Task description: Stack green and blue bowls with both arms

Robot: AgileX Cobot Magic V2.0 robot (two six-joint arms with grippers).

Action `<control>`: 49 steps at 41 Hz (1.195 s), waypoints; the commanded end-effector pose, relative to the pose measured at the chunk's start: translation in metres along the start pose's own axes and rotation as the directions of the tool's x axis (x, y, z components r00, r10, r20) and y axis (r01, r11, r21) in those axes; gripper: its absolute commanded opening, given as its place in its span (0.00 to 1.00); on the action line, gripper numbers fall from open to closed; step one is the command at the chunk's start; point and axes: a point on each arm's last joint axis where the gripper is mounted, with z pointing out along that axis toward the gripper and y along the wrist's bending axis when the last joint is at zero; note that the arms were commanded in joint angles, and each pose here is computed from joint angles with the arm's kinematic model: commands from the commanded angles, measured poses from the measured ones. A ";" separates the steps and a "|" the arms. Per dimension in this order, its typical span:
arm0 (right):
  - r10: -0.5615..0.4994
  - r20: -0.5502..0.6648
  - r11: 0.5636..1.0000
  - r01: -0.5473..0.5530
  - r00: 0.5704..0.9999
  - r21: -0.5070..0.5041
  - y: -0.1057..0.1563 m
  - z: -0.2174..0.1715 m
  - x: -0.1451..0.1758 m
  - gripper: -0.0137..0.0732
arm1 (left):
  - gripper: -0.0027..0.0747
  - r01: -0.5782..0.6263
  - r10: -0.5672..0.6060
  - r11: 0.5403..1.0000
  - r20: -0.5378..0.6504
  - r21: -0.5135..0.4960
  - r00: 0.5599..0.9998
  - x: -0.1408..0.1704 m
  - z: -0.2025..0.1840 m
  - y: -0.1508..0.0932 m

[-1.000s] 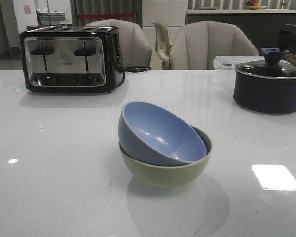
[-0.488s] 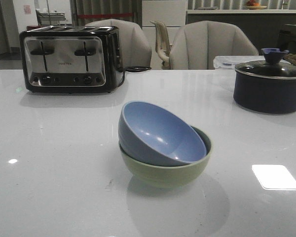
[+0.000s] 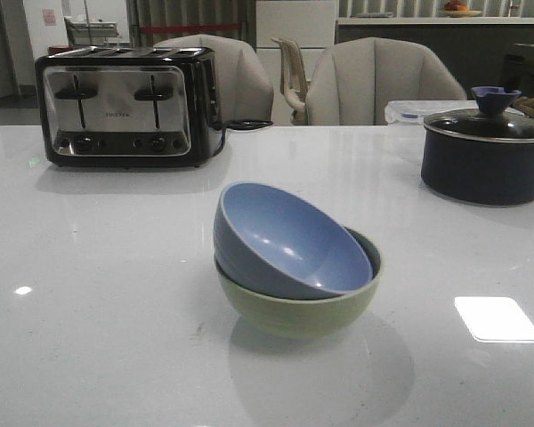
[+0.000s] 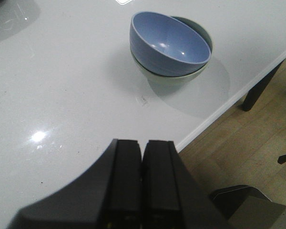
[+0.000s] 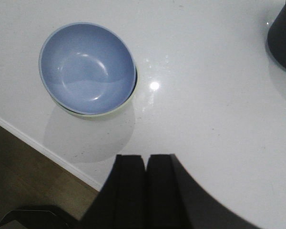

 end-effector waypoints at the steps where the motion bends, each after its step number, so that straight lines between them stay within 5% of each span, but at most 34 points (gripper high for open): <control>1: -0.011 0.091 1.000 0.010 0.996 0.008 -0.001 -0.006 -0.013 0.20 | 0.16 0.001 0.000 1.000 0.101 -0.006 0.995 -0.014 -0.006 0.000; 12: -0.011 0.091 1.000 0.010 0.996 0.008 -0.001 -0.006 -0.013 0.20 | 0.16 -0.007 0.013 0.999 0.147 -0.036 0.989 -0.009 -0.015 0.002; 18: -0.011 0.090 1.000 0.010 0.996 0.008 -0.001 -0.006 -0.013 0.20 | 0.16 0.035 0.033 0.972 0.284 -0.231 0.958 0.009 -0.031 0.016; 29: -0.011 0.090 1.000 0.010 0.996 0.008 -0.001 -0.006 -0.013 0.20 | 0.16 0.209 0.014 0.840 0.405 -0.501 0.914 0.074 -0.029 0.024; 37: -0.011 0.090 1.000 0.010 0.996 0.008 -0.001 -0.006 -0.013 0.20 | 0.16 0.306 0.041 0.783 0.536 -0.541 0.843 0.098 -0.020 0.024; 49: -0.011 0.090 1.000 0.010 0.996 0.008 -0.001 -0.006 -0.013 0.20 | 0.16 0.396 0.044 0.766 0.657 -0.506 0.753 0.127 0.003 0.027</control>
